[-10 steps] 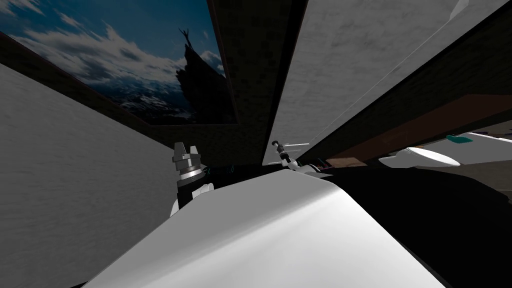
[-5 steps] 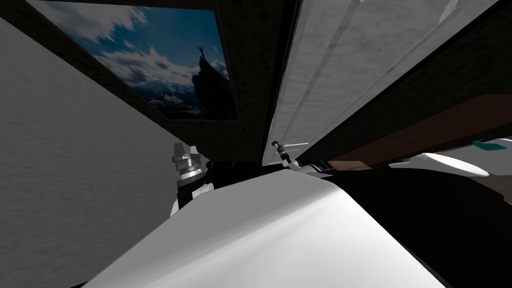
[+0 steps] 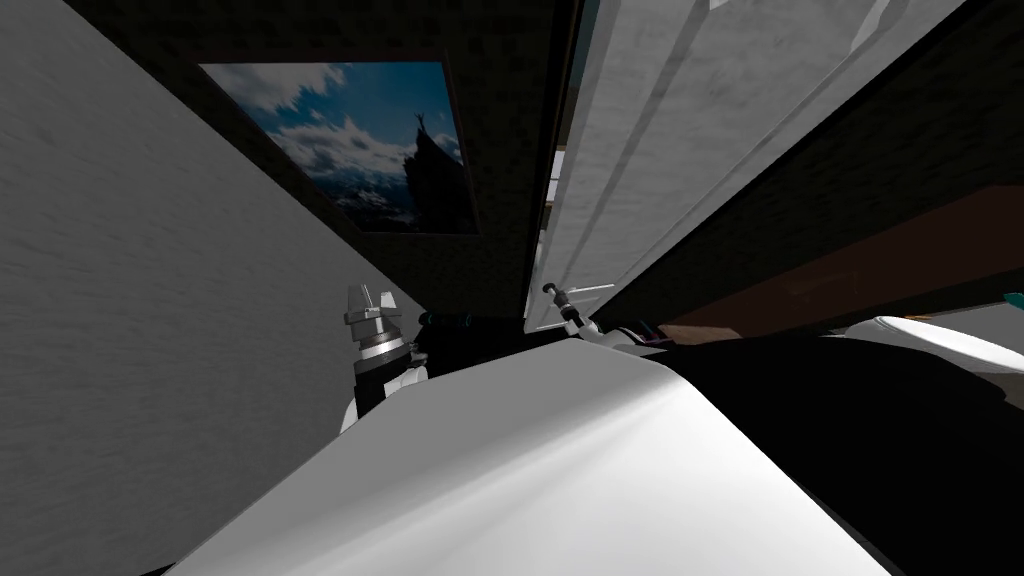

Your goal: Pull the door open

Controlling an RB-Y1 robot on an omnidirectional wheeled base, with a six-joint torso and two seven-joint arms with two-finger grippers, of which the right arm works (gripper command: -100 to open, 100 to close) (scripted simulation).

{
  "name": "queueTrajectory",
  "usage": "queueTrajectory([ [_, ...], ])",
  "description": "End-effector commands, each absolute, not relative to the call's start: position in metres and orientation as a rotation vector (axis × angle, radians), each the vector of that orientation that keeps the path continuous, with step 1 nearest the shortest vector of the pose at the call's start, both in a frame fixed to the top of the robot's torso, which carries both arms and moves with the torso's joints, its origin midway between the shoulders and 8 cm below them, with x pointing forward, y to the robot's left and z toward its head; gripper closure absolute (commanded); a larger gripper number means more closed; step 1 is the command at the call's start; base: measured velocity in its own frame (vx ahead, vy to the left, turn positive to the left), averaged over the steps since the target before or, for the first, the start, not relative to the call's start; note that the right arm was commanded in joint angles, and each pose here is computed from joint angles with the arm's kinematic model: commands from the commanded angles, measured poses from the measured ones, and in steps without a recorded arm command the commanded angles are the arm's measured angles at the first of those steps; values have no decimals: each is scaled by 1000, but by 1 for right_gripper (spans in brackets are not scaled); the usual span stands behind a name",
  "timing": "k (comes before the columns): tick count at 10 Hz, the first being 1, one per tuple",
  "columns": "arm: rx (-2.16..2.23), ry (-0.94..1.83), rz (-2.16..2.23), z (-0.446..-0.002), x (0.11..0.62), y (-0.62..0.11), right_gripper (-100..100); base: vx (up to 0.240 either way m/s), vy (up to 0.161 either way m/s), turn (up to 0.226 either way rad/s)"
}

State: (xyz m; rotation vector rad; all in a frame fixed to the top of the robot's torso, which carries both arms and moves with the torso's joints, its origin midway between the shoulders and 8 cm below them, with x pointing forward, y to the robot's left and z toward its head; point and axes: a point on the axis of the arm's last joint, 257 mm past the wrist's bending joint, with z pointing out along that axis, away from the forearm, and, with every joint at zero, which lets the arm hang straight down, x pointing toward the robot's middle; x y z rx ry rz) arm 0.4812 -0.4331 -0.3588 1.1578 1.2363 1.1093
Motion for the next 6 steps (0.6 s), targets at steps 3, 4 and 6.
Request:
queueTrajectory([
  [3,1116,1275,1156,-355,470,-429,100,-200,-72,81],
  [4,1105,1288,1170,-355,467,-428,100,-223,-104,84],
  [6,1085,1317,1199,-355,459,-425,100,-227,-73,69],
])
